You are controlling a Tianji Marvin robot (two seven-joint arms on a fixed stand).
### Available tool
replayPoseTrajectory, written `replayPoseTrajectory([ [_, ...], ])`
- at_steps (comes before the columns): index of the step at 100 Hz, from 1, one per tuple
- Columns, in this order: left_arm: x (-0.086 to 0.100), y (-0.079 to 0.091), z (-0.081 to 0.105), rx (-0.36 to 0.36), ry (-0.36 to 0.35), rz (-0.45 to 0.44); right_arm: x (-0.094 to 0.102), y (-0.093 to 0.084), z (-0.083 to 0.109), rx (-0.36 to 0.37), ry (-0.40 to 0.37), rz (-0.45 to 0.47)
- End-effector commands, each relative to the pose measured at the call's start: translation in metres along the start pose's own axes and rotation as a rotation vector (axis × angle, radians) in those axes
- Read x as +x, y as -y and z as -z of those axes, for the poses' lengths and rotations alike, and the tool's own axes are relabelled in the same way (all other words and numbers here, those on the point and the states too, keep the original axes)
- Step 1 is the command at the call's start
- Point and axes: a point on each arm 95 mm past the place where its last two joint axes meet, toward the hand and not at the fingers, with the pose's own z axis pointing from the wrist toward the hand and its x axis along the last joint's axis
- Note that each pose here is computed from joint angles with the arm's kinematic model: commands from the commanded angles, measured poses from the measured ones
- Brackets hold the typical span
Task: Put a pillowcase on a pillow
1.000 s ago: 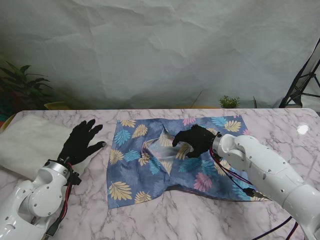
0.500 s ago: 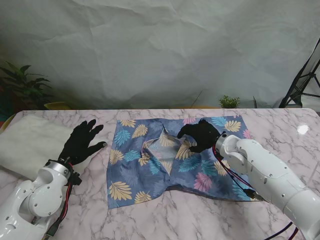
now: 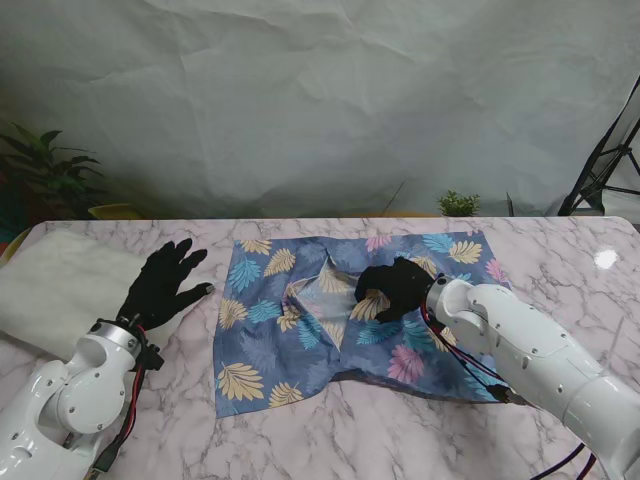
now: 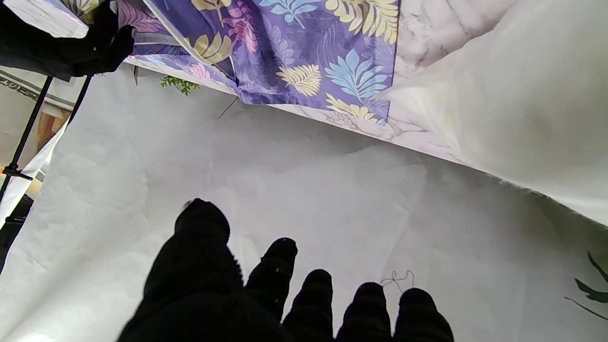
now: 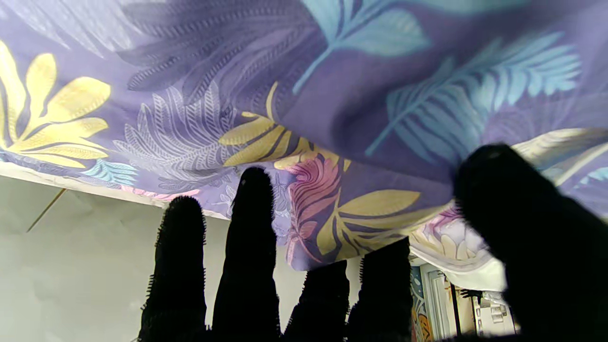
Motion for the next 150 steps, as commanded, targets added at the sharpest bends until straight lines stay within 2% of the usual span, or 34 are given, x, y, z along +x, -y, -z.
replayPoseTrajectory([
  [1,0.002,-0.002,0.000,-0.015,-0.002,0.005,0.001,-0.003,-0.003,-0.012,-0.002,0.000],
  [29,0.002,-0.002,0.000,-0.016,-0.001,0.007,-0.002,-0.005,-0.010,-0.011,-0.016,-0.048],
  [52,0.003,-0.002,0.000,-0.014,-0.002,0.009,-0.002,-0.013,-0.003,-0.038,-0.047,-0.077],
  [83,0.003,-0.002,0.001,-0.010,0.004,0.014,-0.001,-0.018,0.010,-0.093,-0.061,-0.185],
  [97,0.003,-0.002,0.000,-0.013,0.002,0.019,-0.001,-0.018,0.017,-0.132,-0.059,-0.238],
  [109,0.003,-0.002,0.000,-0.011,0.005,0.029,0.005,-0.017,0.022,-0.179,-0.052,-0.368],
  [118,0.002,-0.003,-0.001,-0.008,0.006,0.040,0.009,-0.018,0.024,-0.214,-0.043,-0.420],
  [150,-0.002,-0.002,-0.001,-0.005,0.028,0.066,0.016,-0.043,0.028,-0.314,-0.026,-0.452],
])
